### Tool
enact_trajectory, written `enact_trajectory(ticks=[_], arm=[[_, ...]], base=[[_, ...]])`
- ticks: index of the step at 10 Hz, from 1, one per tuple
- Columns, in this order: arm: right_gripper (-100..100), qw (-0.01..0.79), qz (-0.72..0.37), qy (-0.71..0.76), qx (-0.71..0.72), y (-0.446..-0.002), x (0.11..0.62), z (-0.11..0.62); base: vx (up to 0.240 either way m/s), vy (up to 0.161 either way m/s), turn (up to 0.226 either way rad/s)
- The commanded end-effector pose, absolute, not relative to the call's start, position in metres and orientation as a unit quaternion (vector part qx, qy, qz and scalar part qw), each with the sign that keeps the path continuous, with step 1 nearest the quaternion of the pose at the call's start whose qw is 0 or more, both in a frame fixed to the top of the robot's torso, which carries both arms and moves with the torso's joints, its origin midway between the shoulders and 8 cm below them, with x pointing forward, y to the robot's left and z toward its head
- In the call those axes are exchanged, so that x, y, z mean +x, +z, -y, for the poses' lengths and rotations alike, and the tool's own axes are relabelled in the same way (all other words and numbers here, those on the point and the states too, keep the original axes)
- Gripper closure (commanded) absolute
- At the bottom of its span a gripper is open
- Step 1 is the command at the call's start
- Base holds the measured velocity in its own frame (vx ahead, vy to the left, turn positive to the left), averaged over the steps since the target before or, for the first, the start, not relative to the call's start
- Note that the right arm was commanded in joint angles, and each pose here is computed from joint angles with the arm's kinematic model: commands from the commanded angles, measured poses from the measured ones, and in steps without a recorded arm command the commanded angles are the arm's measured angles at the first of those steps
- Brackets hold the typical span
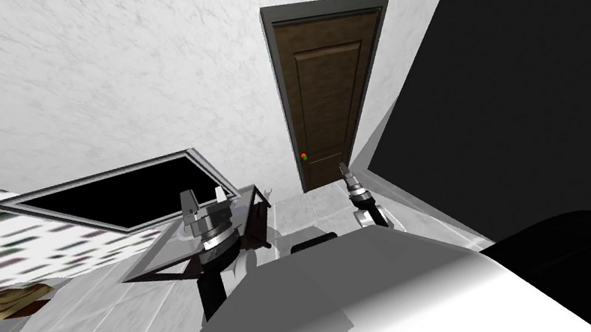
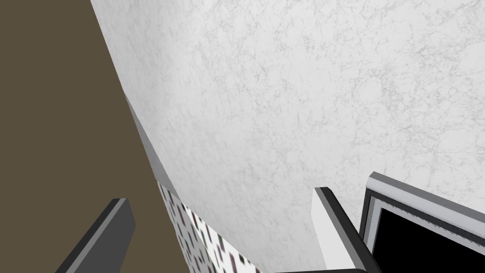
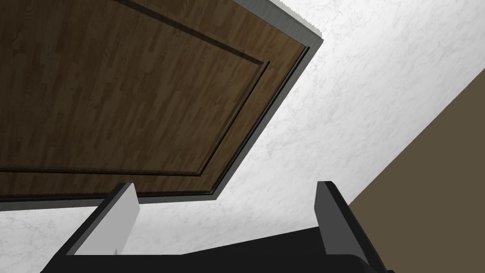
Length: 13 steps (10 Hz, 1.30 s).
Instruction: Pull the door open
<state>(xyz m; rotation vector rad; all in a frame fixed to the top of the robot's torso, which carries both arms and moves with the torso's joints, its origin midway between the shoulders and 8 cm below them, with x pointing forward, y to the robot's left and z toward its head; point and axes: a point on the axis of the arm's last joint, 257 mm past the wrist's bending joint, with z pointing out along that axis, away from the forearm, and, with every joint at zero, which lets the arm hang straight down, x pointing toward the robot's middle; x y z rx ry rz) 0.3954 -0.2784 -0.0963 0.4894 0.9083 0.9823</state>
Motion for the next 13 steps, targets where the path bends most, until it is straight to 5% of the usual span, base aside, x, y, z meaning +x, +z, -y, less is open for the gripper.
enact_trajectory(ticks=[1, 13], arm=[[-100, 0.763, -0.431, 0.430, 0.218, -0.109, 0.399, 0.280], [-100, 0.782, -0.535, 0.277, 0.159, -0.203, 0.428, 0.301]], base=[[0.091, 0.019, -0.001], [0.099, 0.020, -0.002]])
